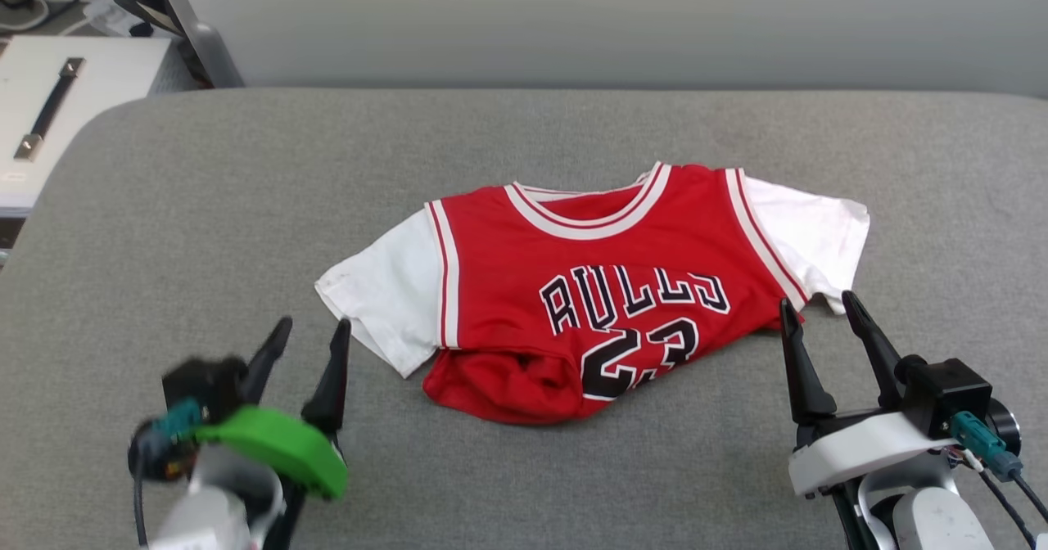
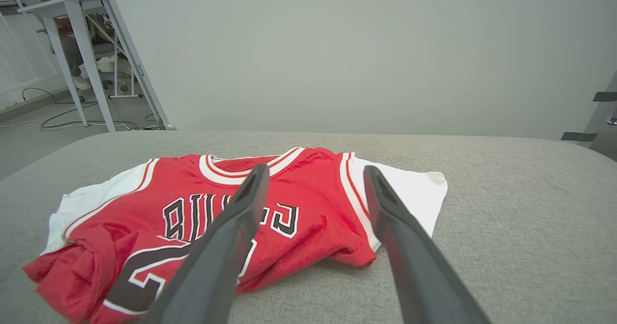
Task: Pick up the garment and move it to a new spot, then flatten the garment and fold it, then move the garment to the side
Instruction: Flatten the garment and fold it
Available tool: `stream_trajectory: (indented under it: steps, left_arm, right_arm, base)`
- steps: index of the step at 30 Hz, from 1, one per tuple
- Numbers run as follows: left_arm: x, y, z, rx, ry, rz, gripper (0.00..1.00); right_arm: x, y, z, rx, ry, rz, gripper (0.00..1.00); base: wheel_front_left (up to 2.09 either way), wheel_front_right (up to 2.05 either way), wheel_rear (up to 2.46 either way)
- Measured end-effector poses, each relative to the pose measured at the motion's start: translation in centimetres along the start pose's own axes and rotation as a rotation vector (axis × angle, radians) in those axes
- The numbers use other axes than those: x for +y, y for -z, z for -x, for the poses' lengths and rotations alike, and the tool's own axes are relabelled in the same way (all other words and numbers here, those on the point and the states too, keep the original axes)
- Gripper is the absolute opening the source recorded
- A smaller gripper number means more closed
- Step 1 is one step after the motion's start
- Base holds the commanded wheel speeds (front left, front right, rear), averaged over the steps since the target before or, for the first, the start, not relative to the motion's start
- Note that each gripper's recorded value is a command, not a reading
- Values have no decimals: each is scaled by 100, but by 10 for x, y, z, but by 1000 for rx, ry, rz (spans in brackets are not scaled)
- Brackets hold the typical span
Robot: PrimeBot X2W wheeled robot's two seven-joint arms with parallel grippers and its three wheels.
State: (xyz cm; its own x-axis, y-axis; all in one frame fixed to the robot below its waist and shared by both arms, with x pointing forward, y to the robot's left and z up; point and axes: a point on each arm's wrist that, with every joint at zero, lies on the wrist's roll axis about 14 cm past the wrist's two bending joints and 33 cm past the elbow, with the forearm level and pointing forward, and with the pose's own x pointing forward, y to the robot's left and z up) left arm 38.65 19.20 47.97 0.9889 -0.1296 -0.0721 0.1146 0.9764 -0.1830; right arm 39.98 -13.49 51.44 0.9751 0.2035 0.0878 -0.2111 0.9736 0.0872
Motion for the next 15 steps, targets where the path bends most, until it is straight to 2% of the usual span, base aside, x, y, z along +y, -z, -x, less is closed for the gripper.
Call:
stream_trajectory:
  steps: [7,8,12,15]
  left_arm:
    - [12,7,-54,315,87,-39,100]
    - [18,13,-72,451,98,-18,100]
    - [27,39,-80,672,108,-39,100]
    - [33,53,-84,760,101,-37,100]
  right_arm:
    - [-5,11,-18,24,-4,10,100]
    - [-7,19,-24,39,-2,7,100]
    - [-11,32,-30,69,5,10,100]
    - [-12,40,-32,85,8,5,100]
  base:
    - [0,0,0]
    - [0,0,0]
    - [0,0,0]
    - [0,0,0]
